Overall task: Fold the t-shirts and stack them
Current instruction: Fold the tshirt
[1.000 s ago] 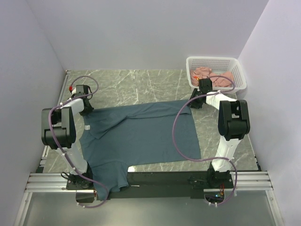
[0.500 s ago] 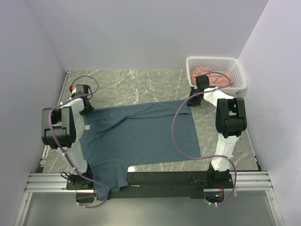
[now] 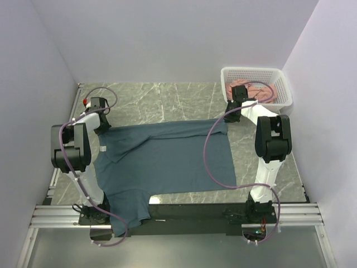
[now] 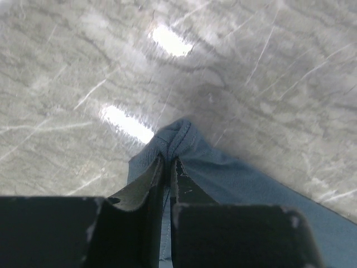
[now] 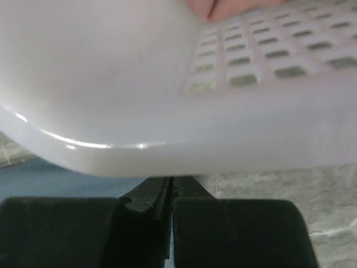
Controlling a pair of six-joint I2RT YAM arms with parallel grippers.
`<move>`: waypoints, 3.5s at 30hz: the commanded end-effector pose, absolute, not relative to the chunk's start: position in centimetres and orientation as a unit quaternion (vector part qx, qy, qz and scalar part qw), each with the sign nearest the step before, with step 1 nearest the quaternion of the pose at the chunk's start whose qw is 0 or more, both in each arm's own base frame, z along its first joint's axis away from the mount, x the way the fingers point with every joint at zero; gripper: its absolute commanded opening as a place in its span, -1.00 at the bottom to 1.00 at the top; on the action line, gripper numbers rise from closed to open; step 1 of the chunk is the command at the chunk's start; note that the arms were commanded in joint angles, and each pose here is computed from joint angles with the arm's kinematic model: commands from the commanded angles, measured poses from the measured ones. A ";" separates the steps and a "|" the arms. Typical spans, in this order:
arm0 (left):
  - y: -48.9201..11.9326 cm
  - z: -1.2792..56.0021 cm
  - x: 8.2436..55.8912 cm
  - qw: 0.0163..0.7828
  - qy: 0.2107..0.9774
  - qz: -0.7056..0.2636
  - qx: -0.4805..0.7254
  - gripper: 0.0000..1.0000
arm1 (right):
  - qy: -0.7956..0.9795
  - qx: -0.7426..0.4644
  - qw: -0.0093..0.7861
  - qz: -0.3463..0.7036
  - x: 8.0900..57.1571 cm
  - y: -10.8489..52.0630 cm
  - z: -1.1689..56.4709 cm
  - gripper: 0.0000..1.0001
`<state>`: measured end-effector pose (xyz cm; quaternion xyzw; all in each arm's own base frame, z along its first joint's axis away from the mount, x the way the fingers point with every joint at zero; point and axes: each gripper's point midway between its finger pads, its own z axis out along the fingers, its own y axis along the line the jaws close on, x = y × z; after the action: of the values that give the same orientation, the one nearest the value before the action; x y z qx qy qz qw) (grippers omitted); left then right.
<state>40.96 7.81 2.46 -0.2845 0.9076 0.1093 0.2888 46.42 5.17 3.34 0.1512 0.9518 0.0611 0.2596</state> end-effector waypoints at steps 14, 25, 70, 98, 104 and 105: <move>7.8 7.9 42.1 0.334 0.895 0.086 -0.281 0.04 | 0.950 0.111 0.288 0.054 46.4 6.1 6.1 0.08; 3.2 14.1 37.2 0.379 0.882 -0.005 -0.280 0.58 | 0.944 0.092 0.310 0.069 41.4 9.5 6.9 0.08; 1.7 12.9 29.8 0.453 0.849 -0.035 -0.270 0.53 | 0.904 0.265 0.301 0.149 40.4 5.9 3.3 -0.60; -1.7 14.0 33.4 0.438 0.867 -0.103 -0.217 0.69 | 0.931 0.172 0.308 0.093 38.4 6.2 8.0 0.24; -4.3 13.6 37.2 0.410 0.892 -0.088 -0.170 0.44 | 0.930 0.107 0.334 0.112 35.5 10.3 10.6 0.25; -4.4 12.2 37.6 0.390 0.902 -0.079 -0.165 0.38 | 0.930 0.093 0.337 0.115 34.9 11.1 10.8 0.25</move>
<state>35.30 -3.69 11.04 -0.1924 0.9026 -0.0826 0.3761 36.42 9.58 9.47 0.1295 0.9314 0.1140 0.3206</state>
